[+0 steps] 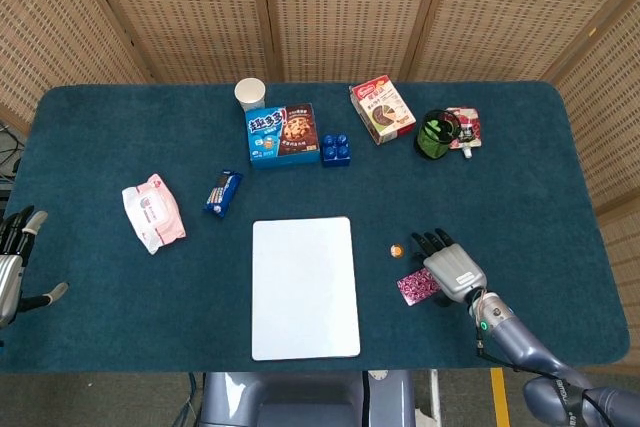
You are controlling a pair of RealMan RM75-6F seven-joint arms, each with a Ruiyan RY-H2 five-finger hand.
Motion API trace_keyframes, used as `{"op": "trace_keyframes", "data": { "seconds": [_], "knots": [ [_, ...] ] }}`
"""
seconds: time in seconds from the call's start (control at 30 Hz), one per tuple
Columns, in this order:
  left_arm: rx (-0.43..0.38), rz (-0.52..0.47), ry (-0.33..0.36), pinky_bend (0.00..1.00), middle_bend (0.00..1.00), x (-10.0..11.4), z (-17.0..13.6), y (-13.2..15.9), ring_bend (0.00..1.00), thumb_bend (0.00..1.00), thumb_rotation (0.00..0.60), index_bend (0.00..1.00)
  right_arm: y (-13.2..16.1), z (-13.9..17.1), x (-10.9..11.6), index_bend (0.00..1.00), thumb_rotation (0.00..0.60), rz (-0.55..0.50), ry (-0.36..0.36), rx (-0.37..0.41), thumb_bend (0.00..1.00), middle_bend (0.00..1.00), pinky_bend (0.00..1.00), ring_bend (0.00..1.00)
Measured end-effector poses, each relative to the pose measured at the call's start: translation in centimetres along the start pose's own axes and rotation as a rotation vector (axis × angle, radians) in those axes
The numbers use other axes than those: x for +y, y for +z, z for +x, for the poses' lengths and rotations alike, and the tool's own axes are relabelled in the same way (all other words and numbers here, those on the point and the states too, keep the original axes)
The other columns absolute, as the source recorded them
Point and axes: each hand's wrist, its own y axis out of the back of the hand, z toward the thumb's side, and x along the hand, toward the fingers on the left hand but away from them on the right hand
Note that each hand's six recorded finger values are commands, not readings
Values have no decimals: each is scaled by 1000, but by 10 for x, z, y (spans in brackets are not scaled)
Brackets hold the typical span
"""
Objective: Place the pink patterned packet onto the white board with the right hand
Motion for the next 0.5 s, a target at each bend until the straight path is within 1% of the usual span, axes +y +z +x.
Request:
{"op": "trace_keyframes", "data": {
  "seconds": [0.37,0.5],
  "knots": [
    [2,-3,0,0,0,0,0,0,0,0,600,0,11,-6,-5,274,600,28,5,22,207,0,0,0],
    [2,-5,-1,0,0,0,0,-1,0,0,600,0,11,-8,-8,321,600,34,11,20,208,0,0,0]
  ]
}}
